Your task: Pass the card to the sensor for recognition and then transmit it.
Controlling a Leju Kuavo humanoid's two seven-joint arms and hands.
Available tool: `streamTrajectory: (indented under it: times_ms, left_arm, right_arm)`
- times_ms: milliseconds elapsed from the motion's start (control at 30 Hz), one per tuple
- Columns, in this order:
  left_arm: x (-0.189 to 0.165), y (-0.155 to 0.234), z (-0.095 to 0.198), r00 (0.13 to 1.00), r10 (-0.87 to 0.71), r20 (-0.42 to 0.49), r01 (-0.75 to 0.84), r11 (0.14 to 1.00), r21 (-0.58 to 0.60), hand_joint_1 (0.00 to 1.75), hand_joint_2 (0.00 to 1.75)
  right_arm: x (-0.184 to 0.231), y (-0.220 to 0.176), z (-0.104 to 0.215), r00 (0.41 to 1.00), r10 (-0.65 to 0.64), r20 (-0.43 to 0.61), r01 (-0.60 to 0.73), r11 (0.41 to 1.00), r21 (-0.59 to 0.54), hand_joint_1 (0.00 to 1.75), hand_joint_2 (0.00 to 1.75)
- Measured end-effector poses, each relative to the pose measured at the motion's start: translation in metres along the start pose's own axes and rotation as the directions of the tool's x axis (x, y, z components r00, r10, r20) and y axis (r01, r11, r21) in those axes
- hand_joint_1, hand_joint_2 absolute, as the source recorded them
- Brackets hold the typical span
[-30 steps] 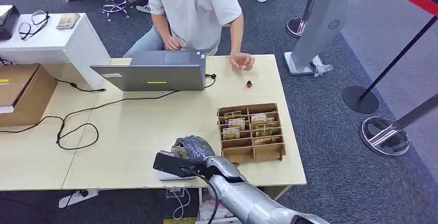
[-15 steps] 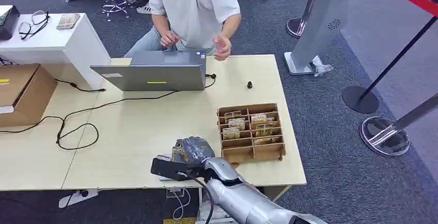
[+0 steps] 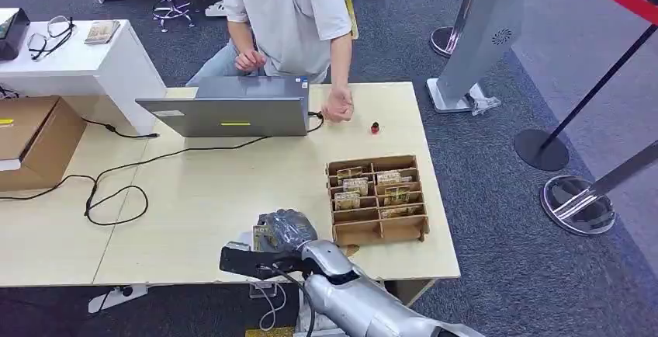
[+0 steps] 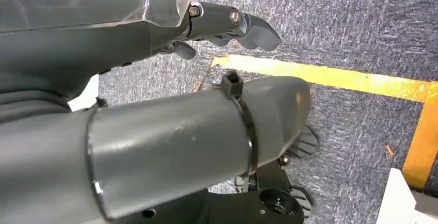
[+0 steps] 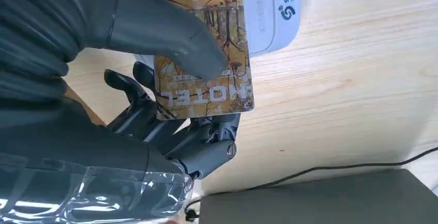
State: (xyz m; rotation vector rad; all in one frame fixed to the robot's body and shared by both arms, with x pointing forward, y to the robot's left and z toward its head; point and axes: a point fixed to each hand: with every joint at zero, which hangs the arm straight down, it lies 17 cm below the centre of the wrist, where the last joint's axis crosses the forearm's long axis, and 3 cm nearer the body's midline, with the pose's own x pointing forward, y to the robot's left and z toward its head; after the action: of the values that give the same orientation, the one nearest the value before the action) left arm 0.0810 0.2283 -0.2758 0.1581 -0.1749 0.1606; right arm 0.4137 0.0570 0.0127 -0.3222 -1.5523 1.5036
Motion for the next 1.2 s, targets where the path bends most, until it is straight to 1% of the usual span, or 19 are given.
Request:
streamTrajectory:
  times_ms: [533,833,1200]
  left_arm:
    - [0.001,0.001,-0.001,1.0,-0.025,0.002,0.025,1.0,-0.012,0.0,0.0]
    - [0.0,-0.001,0.0,0.999,-0.035,-0.004,0.035,0.999,-0.021,0.0,0.0]
    - [0.001,-0.001,0.0,0.999,-0.034,-0.003,0.034,0.999,-0.022,0.0,0.0]
  right_arm:
    - [0.001,0.008,0.002,0.998,0.064,-0.024,-0.064,0.998,-0.003,1.75,1.75]
    - [-0.007,0.009,0.003,0.995,0.08,-0.063,-0.08,0.997,0.002,1.75,1.75]
    - [-0.009,0.015,0.004,0.993,0.086,-0.074,-0.085,0.996,0.024,1.75,1.75]
